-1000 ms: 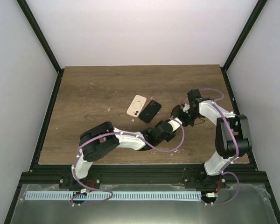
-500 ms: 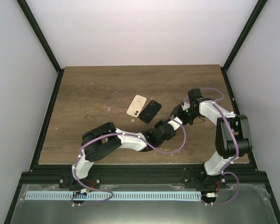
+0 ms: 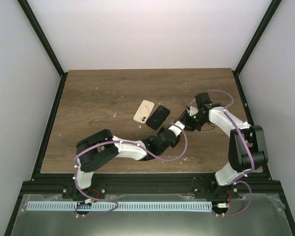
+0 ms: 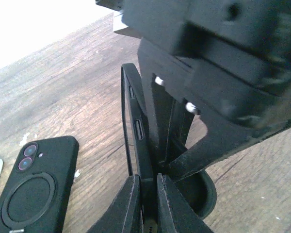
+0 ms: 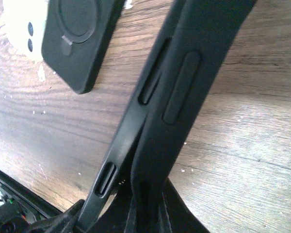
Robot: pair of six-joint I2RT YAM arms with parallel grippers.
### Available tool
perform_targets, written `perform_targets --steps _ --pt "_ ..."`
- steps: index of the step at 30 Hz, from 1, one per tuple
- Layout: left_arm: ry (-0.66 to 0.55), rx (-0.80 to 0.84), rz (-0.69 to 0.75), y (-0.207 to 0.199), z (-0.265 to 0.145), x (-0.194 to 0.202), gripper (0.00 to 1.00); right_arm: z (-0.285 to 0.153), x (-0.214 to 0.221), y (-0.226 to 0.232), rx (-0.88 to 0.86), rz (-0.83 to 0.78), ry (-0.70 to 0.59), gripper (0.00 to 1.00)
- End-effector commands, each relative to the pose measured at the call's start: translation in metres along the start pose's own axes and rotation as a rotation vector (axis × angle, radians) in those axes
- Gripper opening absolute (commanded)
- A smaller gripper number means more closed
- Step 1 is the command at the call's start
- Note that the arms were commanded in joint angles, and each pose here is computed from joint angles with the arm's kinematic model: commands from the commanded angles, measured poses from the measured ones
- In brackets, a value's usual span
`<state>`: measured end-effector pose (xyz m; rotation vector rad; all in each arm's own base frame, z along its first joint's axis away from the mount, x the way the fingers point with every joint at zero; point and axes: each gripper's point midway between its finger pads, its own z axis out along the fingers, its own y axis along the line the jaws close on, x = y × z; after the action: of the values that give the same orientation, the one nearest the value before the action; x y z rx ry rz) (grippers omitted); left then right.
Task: Take the phone out of the phone case
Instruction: Remove the phone case from the phone, then place the phone case at the center of the board.
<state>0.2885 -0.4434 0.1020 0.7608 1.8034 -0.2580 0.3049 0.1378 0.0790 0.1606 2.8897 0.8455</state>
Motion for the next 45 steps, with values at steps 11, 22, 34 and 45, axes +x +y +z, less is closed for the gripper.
perform_targets --steps 11,22,34,45 --pt "-0.054 -0.038 -0.263 0.047 -0.047 0.003 0.00 -0.049 -0.038 -0.025 0.245 -0.237 -0.252 0.01" --pt "-0.119 0.009 -0.354 0.056 -0.075 0.005 0.00 -0.064 -0.043 -0.028 0.297 -0.275 -0.322 0.01" --pt "-0.161 0.038 -0.379 0.061 -0.093 0.004 0.00 -0.084 -0.063 -0.038 0.443 -0.470 -0.357 0.01" --pt "-0.177 0.064 -0.370 0.055 -0.099 0.004 0.00 -0.117 -0.084 -0.091 0.442 -0.723 -0.191 0.01"
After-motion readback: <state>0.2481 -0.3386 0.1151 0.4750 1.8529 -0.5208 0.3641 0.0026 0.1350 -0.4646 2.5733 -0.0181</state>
